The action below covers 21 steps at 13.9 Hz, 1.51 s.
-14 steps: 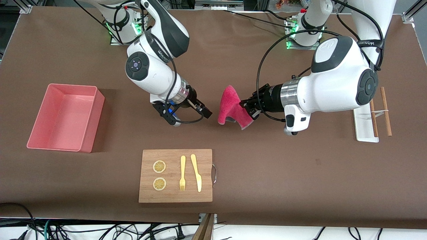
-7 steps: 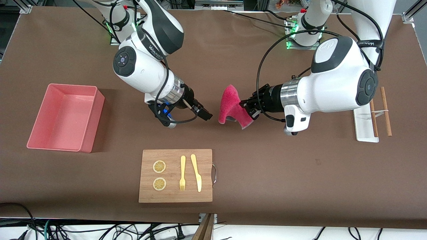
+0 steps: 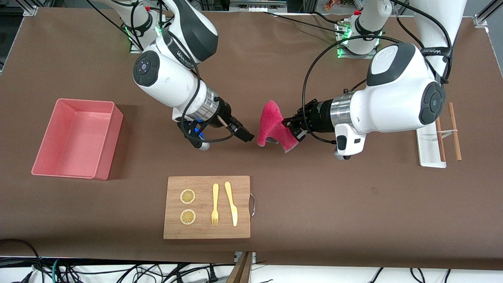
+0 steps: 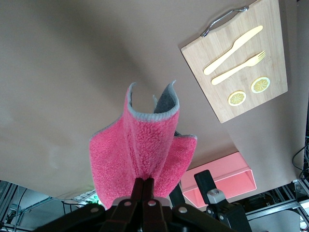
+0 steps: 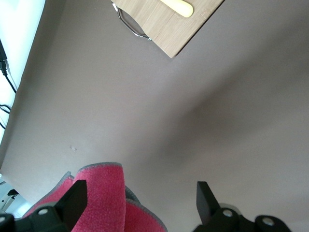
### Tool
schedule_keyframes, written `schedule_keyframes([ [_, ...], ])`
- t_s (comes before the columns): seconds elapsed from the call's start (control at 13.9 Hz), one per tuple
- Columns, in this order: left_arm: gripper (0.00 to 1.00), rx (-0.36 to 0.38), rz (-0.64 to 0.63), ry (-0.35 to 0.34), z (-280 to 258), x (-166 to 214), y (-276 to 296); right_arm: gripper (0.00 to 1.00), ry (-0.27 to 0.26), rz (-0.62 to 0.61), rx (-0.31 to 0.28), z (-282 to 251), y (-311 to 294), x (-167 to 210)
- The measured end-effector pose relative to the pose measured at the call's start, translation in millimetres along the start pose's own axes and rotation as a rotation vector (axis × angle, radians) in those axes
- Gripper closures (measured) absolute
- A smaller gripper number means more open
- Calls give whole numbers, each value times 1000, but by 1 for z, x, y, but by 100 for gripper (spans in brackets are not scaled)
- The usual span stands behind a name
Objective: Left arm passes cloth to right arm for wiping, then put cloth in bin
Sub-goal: 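Grasp the hanging cloth with the right gripper beside the left gripper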
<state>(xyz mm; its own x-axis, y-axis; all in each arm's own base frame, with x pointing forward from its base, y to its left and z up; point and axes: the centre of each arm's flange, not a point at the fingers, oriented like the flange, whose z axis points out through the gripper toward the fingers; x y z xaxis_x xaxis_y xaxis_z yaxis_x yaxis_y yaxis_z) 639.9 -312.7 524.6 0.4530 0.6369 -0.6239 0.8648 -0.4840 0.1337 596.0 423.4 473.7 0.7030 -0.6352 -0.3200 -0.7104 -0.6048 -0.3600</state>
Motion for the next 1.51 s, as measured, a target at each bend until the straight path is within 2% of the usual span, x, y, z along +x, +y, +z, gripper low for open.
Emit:
schedule_keyframes([
  [0.14, 99, 0, 0, 0, 0, 0, 0, 0, -15, 10, 13, 0, -1, -1],
  [0.29, 99, 5, 4, -2, 3, -3, 0, 0, -40, 27, 50, 4, -5, -5],
  [0.43, 99, 32, 32, -9, 21, -23, 1, 0, -43, 29, 81, 9, -8, -9],
  [0.65, 99, 72, 55, -18, 51, -54, 1, 0, -49, 32, 79, 22, -8, -10],
  [1.15, 99, 74, 41, -14, 53, -52, 1, 7, -46, 55, 59, 37, -2, 8],
  [1.23, 99, 74, 39, -14, 53, -52, 1, 13, -46, 56, 56, 39, -2, 9],
  [1.51, 98, 74, 37, -14, 53, -52, 1, 62, -51, 53, 49, 44, -1, 7],
])
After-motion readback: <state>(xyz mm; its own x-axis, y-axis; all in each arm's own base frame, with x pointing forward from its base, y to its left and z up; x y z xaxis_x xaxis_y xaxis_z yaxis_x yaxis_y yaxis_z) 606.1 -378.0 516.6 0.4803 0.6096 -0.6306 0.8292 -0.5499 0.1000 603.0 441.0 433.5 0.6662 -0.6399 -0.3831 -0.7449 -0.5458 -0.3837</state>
